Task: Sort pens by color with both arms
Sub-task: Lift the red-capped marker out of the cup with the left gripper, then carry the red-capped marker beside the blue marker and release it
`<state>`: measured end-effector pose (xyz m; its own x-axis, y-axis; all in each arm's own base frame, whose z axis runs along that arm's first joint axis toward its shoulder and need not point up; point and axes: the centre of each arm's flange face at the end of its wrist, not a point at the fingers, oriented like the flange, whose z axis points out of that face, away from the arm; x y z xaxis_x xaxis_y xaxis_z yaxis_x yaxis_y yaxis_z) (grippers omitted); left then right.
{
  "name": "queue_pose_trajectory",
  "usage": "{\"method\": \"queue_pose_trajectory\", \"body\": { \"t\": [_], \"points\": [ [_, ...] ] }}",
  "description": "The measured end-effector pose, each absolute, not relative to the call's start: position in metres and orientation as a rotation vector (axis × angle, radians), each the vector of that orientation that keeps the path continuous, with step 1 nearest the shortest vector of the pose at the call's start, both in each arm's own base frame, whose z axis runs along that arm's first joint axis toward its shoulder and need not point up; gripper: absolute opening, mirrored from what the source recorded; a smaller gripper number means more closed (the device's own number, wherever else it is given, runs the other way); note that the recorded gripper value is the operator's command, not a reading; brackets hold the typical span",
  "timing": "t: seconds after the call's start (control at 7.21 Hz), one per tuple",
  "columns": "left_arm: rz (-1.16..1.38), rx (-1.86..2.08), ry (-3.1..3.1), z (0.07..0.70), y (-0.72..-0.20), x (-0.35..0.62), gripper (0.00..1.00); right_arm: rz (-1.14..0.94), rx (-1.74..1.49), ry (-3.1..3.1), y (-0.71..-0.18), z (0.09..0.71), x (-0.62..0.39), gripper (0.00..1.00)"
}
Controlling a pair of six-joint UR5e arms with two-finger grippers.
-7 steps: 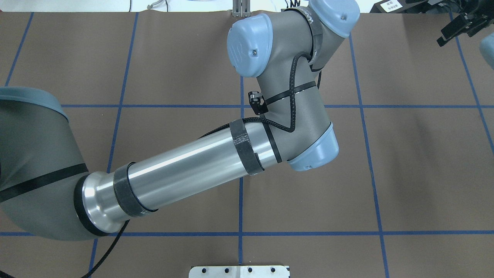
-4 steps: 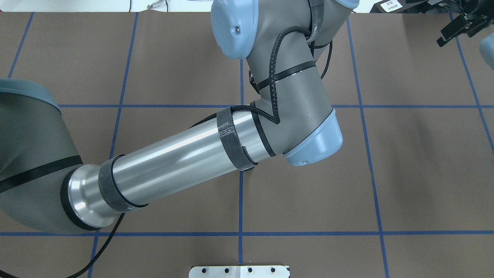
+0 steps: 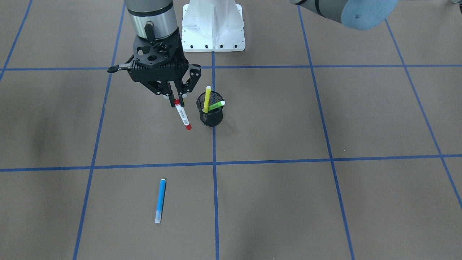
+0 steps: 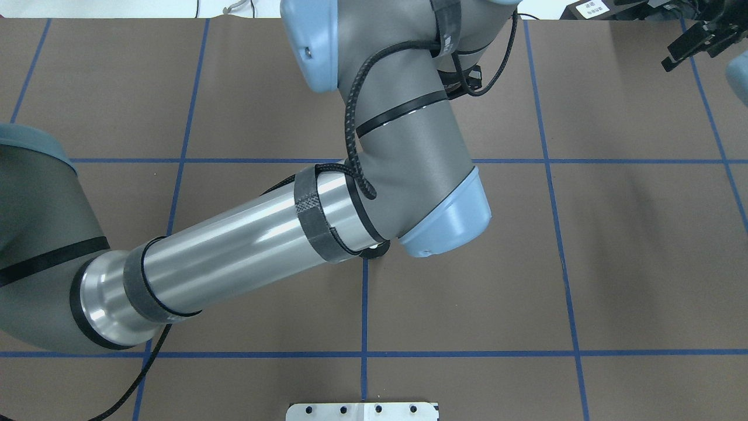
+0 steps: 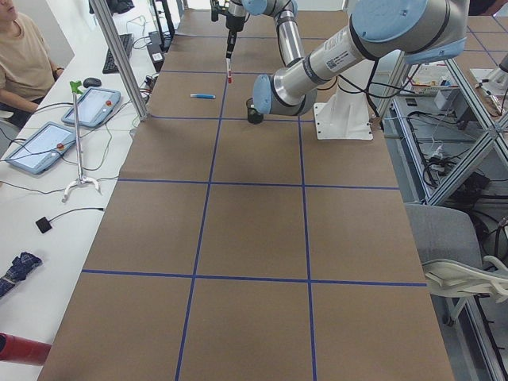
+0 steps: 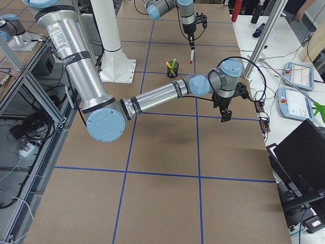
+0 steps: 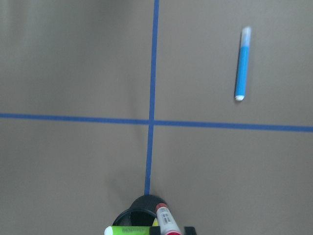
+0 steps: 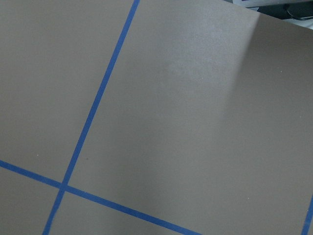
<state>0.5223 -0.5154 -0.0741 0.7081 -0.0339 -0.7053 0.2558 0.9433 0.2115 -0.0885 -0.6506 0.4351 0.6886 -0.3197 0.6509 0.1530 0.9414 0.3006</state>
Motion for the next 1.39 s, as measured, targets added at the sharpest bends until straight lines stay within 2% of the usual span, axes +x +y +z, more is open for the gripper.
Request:
{"method": "queue_pose_trajectory", "body": {
  "t": [0.83,1.39],
  "points": [
    [-0.326,0.728,0.927,0.019,-0.577,0.564,0.00,-0.258,0.228,-0.749,-0.650,0.439,-0.088,1.00],
    [-0.343,0.809,0.861,0.087,-0.613,0.607,0.00,-0.259,0.224,-0.749,-0.650,0.441,-0.089,1.00]
  ]
}}
